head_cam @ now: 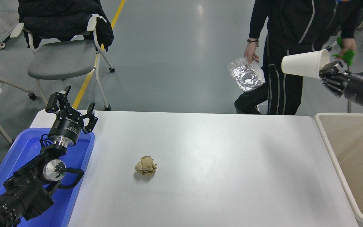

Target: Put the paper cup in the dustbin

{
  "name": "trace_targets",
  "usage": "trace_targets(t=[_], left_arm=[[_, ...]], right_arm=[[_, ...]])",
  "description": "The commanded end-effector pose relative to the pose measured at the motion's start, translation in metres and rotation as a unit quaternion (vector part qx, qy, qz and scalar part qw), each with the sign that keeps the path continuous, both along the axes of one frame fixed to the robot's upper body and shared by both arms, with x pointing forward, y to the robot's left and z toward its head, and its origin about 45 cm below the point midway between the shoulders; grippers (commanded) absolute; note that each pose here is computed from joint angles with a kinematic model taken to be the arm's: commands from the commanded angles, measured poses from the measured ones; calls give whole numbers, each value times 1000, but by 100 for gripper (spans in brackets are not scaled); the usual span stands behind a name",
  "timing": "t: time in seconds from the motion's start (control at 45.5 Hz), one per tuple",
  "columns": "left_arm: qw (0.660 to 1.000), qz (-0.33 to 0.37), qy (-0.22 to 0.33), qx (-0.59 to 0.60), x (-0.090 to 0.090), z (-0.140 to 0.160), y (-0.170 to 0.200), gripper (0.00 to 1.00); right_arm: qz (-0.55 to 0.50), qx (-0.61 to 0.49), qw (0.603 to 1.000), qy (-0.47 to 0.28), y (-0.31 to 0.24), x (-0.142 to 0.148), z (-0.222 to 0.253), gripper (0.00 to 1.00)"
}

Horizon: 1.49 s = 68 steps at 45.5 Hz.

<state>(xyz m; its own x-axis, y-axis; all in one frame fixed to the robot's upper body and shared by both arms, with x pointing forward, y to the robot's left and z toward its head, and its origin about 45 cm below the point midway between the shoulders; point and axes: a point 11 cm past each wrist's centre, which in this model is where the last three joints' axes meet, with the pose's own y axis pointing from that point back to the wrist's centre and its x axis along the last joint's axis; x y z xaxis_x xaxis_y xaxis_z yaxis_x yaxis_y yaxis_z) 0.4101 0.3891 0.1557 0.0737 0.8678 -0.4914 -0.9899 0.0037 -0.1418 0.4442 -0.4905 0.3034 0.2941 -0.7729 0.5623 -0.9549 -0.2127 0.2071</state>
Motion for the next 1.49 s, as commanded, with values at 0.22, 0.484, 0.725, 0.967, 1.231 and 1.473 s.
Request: trace_targets(t=[0.22,0.484,0.725,0.967,1.231,1.473], left_arm=[[1000,0,0,0,0,0,0,100],[1000,0,0,0,0,0,0,100],[1000,0,0,0,0,0,0,100],[1000,0,0,0,0,0,0,100],[1000,0,0,0,0,0,0,100],[1000,0,0,0,0,0,0,100]], right_arm=[[-240,-103,963,60,-146,-95,-52,0],[-358,-146,906,173,-172,-134,-96,0],[-376,-151,886,224,-147,-132,-138,0],[-361,-152,886,247,-104,-124,-184,0],[-350,-144,890,254,-83,-121,-202,0],[-357,-144,889,247,-84,-120,-201,0]])
